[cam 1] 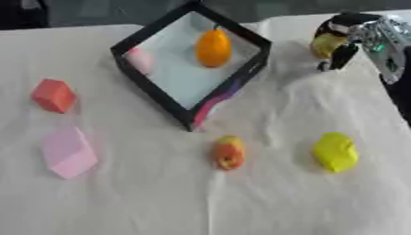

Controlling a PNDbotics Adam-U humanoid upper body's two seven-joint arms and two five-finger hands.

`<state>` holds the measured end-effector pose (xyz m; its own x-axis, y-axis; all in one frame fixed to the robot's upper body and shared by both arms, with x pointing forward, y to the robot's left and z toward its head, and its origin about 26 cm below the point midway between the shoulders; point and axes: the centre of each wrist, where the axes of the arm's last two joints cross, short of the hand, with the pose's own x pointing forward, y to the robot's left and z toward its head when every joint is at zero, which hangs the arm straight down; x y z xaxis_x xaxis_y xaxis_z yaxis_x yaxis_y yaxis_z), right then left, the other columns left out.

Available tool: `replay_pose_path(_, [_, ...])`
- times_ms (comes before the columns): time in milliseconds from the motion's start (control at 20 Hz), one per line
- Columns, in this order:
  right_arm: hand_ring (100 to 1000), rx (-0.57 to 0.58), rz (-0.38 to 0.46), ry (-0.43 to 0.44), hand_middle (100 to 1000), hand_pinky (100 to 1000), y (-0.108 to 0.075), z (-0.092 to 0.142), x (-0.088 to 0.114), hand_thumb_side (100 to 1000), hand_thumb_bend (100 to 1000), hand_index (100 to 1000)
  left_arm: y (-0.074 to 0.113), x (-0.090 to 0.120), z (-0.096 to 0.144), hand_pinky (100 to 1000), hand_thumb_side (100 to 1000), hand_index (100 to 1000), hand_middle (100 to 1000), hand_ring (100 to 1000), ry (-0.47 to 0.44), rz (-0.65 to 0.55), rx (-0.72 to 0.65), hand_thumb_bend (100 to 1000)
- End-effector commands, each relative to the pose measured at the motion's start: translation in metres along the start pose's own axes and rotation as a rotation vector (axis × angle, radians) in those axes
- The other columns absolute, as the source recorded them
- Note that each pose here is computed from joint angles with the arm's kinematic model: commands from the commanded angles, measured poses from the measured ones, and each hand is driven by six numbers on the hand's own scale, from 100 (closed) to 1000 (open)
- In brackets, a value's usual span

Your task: Pick up objects on the table and place them in the box.

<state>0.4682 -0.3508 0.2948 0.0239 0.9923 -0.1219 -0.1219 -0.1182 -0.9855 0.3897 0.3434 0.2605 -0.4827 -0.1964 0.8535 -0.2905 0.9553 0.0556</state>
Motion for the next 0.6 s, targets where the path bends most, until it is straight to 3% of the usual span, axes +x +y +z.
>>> replay_pose_path(50, [692,-0.08,0.006,0.03,624,763,-0.018,0.0086,-0.012,100,336,709,0.0042,0.0139,-0.0051,779,697,883,825,854,-0.041,-0.004,-0.001,314])
replay_pose_path(300, [624,-0.173,0.042,0.036,554,691,-0.0146,0.0086,-0.0101,100,339,652,0.0019,0.0142,-0.0047,780,700,882,825,860,-0.042,-0.003,-0.007,308])
replay_pose_path(600, [586,-0.235,0.043,-0.014,511,653,-0.0236,0.0123,-0.0065,100,332,605,0.0029,0.0133,-0.0041,781,701,883,823,861,-0.037,-0.007,-0.008,307])
